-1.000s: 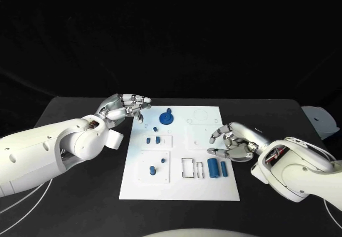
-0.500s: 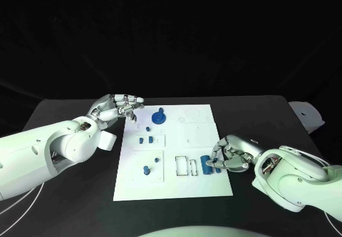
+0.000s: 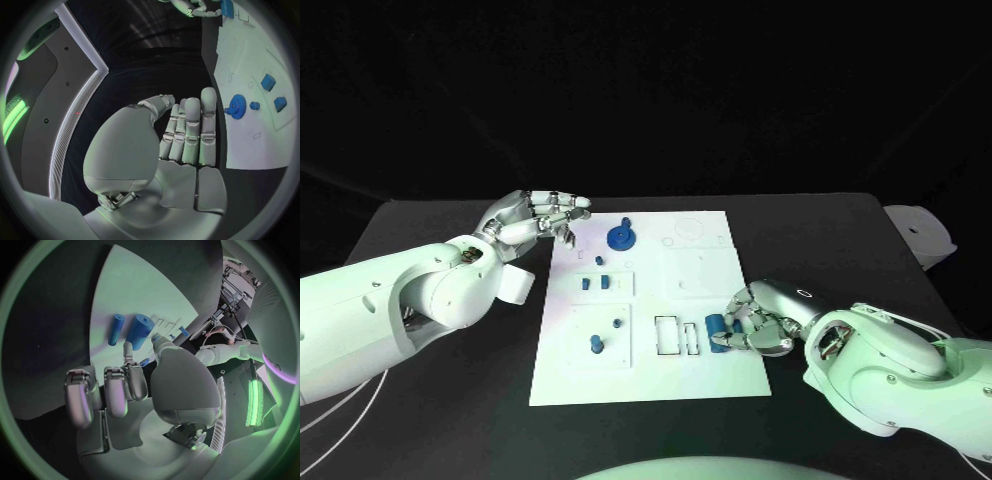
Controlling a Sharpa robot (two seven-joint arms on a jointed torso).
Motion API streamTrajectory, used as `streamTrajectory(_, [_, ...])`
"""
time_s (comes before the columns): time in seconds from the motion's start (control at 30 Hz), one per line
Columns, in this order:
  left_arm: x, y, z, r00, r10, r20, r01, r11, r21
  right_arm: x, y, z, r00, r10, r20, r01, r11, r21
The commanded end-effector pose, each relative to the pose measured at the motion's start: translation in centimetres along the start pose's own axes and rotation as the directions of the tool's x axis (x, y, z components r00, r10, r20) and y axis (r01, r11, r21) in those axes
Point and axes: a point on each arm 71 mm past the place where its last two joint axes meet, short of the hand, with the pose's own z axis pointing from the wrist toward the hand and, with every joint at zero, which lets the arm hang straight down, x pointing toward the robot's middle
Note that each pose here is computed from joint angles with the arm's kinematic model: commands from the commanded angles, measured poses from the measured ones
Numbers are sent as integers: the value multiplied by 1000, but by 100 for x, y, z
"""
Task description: Assemble the parts on the task board
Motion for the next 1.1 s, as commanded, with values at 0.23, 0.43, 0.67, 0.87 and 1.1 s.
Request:
streamTrajectory(0.23, [14,-11,-7,1000,-11,-16,12,1000,8,99,27,61,998,-59,-9,58,998,-6])
streamTrajectory(0.43, [11,-12,-14,1000,-12,-17,12,1000,6,174,35,105,996,-89,-19,89,996,-14])
streamTrajectory(0.67, [10,-13,-19,1000,-12,-19,13,1000,4,263,68,147,994,-102,-27,101,995,-24])
streamTrajectory(0.87, [5,-13,-23,1000,-12,-18,12,1000,3,273,83,154,997,-83,-3,83,996,-26])
streamTrajectory(1.1, [3,-13,-25,1000,-13,-18,13,1000,2,210,104,101,997,2,74,0,1000,-24])
